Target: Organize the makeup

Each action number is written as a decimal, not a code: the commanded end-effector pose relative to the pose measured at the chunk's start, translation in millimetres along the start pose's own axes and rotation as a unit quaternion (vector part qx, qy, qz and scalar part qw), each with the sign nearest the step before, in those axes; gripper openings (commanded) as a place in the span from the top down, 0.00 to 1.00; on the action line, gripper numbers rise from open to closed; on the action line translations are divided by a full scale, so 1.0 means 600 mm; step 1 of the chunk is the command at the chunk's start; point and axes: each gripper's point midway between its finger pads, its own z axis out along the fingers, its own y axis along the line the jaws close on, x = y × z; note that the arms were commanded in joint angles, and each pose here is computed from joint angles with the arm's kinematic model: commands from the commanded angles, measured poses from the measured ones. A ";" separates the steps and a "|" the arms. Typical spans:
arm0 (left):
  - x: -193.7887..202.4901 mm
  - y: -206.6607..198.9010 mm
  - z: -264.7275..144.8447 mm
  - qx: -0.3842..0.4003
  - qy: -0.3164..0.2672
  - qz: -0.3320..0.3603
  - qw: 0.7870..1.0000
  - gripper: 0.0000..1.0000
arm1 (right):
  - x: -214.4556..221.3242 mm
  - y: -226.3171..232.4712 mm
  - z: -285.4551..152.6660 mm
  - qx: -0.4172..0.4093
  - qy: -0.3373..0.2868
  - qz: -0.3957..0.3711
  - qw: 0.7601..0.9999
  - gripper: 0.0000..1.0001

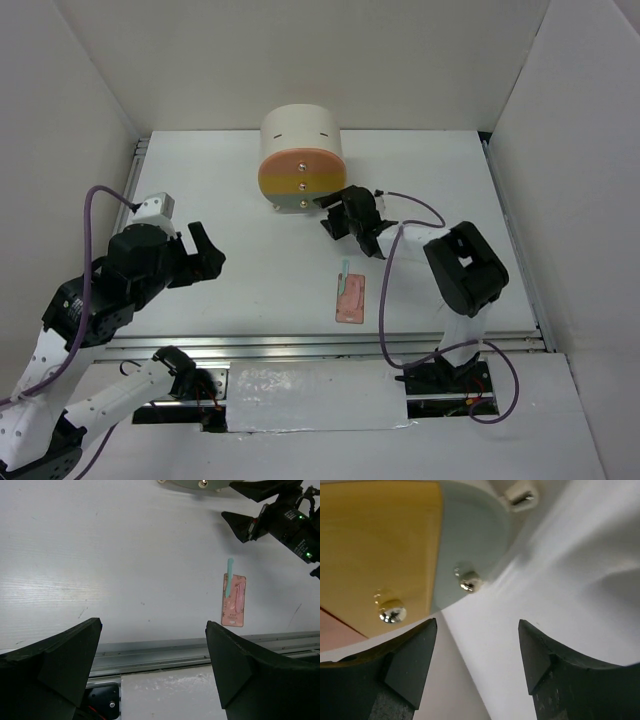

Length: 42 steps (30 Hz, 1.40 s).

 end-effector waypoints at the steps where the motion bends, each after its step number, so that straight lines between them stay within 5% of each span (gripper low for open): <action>1: -0.011 -0.014 -0.001 0.017 -0.010 -0.014 1.000 0.01 | 0.024 0.080 0.018 -0.148 0.057 -0.025 0.987 0.26; 4: -0.009 -0.010 -0.006 0.015 -0.009 -0.017 1.000 0.01 | 0.045 0.087 0.035 -0.191 0.101 -0.030 0.976 0.30; 18: 0.012 0.008 -0.014 -0.001 0.004 -0.039 0.999 0.01 | 0.052 0.086 0.074 -0.213 0.101 -0.040 0.971 0.39; 42: -0.004 0.002 -0.025 -0.003 0.004 -0.033 0.999 0.01 | 0.037 0.045 0.123 -0.171 0.083 -0.021 0.982 0.56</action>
